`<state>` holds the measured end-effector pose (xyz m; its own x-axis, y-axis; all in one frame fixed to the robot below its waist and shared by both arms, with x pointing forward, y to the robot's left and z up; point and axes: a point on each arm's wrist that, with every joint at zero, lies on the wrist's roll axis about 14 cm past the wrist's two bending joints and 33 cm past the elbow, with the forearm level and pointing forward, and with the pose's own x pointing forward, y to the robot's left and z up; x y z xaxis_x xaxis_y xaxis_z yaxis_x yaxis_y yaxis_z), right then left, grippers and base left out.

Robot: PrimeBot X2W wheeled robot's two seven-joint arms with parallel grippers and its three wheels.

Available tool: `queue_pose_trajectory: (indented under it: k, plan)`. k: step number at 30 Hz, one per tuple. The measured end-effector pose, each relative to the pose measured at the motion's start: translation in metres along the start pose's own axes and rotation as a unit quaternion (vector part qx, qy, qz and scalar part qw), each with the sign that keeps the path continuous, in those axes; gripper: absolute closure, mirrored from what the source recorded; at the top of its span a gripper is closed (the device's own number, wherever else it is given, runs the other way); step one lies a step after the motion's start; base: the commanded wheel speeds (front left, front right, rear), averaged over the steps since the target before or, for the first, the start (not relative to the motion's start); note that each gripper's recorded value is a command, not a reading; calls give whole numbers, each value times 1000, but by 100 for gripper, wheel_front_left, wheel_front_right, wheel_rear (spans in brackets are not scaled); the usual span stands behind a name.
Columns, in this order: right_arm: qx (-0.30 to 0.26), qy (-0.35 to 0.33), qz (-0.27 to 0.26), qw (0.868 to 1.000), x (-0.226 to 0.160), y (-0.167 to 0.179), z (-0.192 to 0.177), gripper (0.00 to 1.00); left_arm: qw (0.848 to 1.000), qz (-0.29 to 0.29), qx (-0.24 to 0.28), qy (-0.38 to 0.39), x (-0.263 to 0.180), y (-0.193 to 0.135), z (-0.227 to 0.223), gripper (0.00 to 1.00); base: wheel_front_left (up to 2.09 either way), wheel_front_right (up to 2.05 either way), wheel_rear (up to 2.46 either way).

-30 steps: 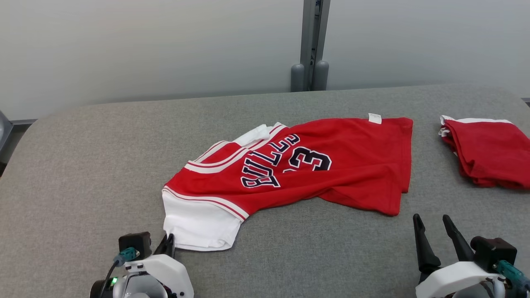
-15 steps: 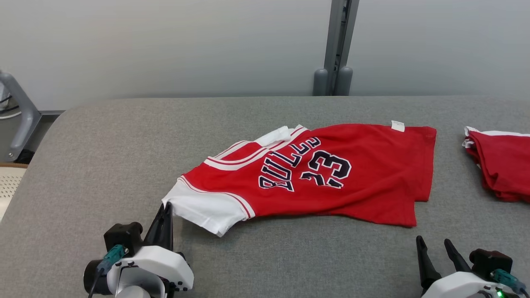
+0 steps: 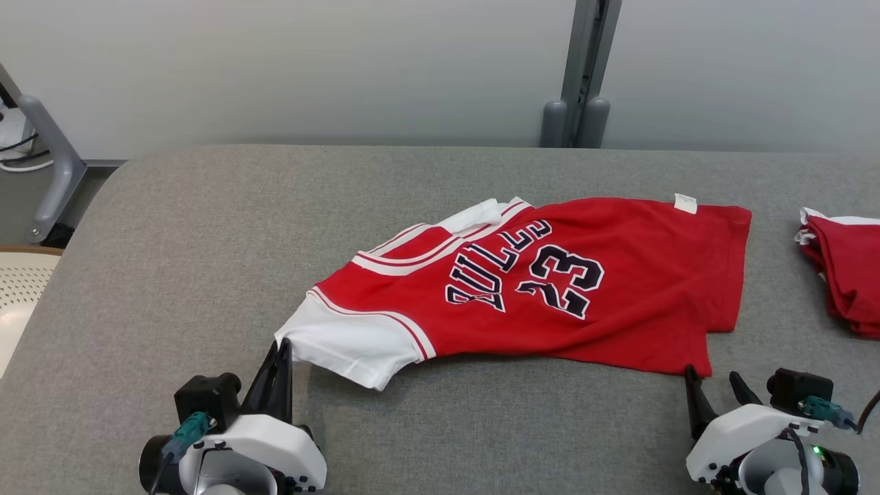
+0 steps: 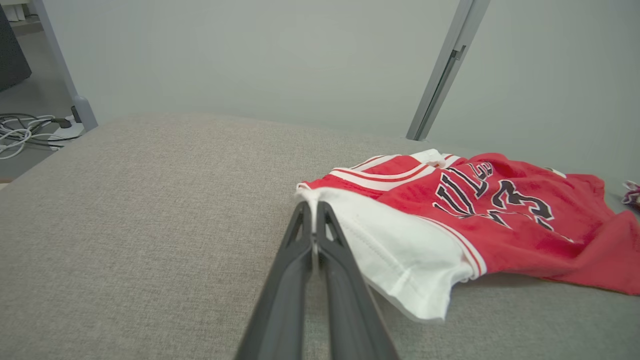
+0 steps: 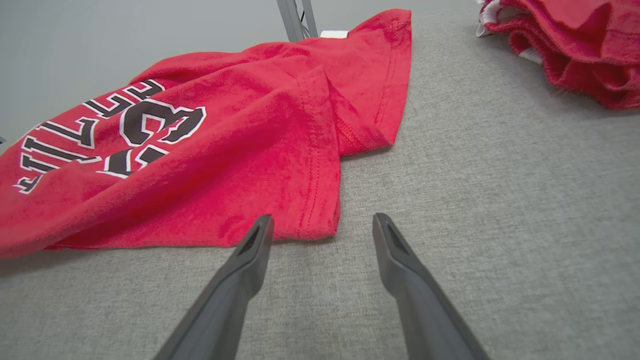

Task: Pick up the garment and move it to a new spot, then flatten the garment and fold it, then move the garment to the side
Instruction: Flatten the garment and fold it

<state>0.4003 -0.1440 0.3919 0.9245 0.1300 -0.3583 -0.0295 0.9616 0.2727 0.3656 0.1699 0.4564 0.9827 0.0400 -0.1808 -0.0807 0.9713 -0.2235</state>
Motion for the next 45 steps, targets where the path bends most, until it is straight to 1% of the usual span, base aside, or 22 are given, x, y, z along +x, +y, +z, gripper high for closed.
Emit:
queue_pose_trajectory:
  k: [7,8,10,11,13,14,15,16,23,27,29,30,31,34,35,40,45]
  plan:
    - [-10,40,3,999,14,6,-12,0,1000,11,-2,3,-1,7,-2,100,0,0,0]
    - [-11,45,5,999,16,8,-13,2,1000,13,-3,3,-2,9,-3,100,0,0,0]
    - [-12,56,8,998,19,10,-16,24,1000,16,-3,2,-2,10,-3,100,0,0,0]
    - [-10,60,8,998,20,11,-17,53,1000,18,-3,2,-2,11,-3,100,0,0,0]
    - [-5,67,9,998,22,13,-18,65,1000,19,-4,2,-2,12,-3,100,0,0,0]
    - [-2,69,10,998,23,14,-18,70,1000,19,-4,2,-2,12,-3,100,0,0,0]
    - [0,70,10,997,24,15,-18,83,1000,20,-5,2,-2,12,-4,100,0,0,0]
    - [4,66,10,998,25,15,-15,100,1000,20,-5,1,-2,12,-3,100,0,0,0]
    - [34,22,13,999,30,20,7,100,1000,11,-9,-21,1,8,5,100,0,0,0]
    - [48,-23,16,998,31,19,33,100,999,-4,-15,-52,7,-1,21,100,0,0,0]
    - [62,-55,24,996,30,22,52,100,997,-14,-22,-74,10,-6,34,100,0,0,0]
    - [73,-71,30,994,29,25,62,100,996,-18,-25,-83,10,-9,39,100,0,0,0]
    - [98,-98,40,990,24,27,77,100,993,-31,-42,-107,13,-16,54,100,0,0,0]
    - [111,-135,46,984,11,15,102,100,987,-54,-60,-140,14,-29,76,100,0,0,0]
    - [111,-135,46,984,11,15,102,100,987,-54,-60,-140,14,-29,76,100,0,0,0]
    - [127,-191,64,971,-18,4,138,100,976,-87,-55,-191,11,-48,110,100,0,0,0]
    - [131,-244,80,957,-54,-3,173,100,959,-120,-52,-253,1,-66,150,100,0,0,0]
